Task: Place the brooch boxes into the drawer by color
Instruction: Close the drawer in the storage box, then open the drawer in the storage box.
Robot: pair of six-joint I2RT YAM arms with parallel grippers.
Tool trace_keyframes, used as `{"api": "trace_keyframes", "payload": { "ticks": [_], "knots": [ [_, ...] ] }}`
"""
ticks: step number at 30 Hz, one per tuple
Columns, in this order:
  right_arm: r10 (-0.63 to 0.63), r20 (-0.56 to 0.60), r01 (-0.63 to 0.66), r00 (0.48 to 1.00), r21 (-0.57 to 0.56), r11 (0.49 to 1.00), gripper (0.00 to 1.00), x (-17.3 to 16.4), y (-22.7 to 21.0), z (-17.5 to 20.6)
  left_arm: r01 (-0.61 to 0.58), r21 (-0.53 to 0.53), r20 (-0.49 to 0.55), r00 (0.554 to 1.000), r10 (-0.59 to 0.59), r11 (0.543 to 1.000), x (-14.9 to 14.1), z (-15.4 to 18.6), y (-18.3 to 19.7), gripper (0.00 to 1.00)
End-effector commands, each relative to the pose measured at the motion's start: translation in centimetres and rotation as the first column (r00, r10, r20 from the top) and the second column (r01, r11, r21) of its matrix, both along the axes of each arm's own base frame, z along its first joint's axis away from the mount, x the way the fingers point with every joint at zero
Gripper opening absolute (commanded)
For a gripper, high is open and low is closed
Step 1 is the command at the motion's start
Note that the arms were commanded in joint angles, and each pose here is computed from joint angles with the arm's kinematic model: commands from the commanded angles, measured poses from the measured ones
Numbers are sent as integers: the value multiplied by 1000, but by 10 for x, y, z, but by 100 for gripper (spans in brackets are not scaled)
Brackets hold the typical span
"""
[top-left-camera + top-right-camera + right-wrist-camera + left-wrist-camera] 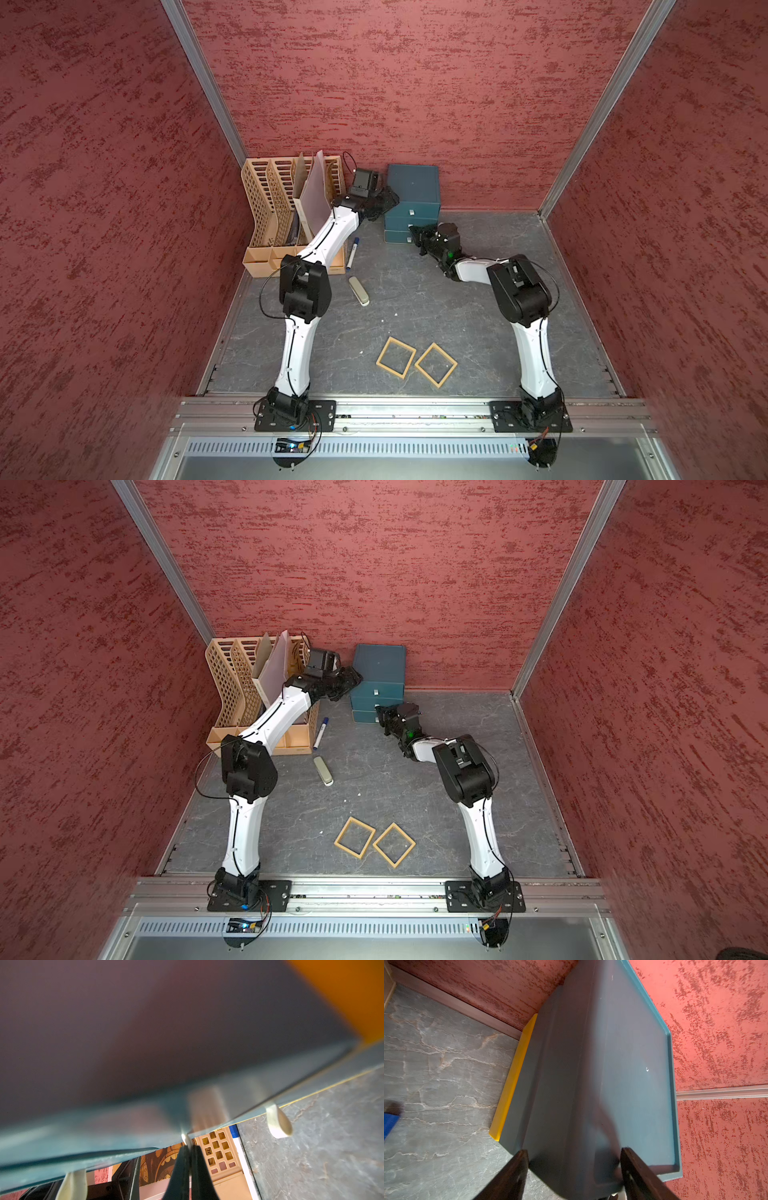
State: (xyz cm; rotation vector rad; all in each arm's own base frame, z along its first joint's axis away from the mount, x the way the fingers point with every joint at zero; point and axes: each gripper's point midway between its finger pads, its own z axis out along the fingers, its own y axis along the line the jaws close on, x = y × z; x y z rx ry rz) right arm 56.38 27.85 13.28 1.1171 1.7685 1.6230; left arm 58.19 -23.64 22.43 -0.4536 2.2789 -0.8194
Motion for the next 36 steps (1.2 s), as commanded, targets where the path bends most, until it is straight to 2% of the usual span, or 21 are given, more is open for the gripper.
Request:
{"api": "trace_keyframes", "payload": {
  "ticks": [1,2,4,7,11,13,16,22,27,36],
  "knots": [
    [-51,-8,51,999,7,999,0,16,-16,-2,34,4,-26,999,-34,999,-17,3,-8,73],
    [-49,-7,49,999,9,999,0,16,-16,-1,33,3,-27,999,-33,999,-17,3,-8,73],
    [-47,2,47,999,14,999,6,14,-16,2,33,2,-23,999,-33,999,-16,4,-9,73],
    [-48,13,48,999,16,999,25,9,-17,9,32,0,-21,999,-32,999,-16,5,-9,73],
    [-47,45,46,998,16,999,57,-3,-22,21,33,-2,-18,999,-33,999,-15,5,-9,73],
    [-41,49,41,998,6,999,63,-12,-24,22,33,-2,-21,999,-33,999,-15,4,-9,73],
    [-47,40,46,998,16,999,65,-25,-27,12,34,0,-18,999,-34,999,-15,5,-9,73],
    [-20,12,20,1000,-12,1000,60,-34,-19,-20,37,-7,-13,999,-37,999,-15,7,-10,73],
    [-11,-13,11,1000,-24,1000,57,-28,-15,-46,42,-12,-12,999,-42,999,-15,8,-13,73],
    [9,6,-9,1000,-2,1000,54,-8,-2,-58,45,-5,-14,999,-45,999,-15,6,-12,73]
  ]
}}
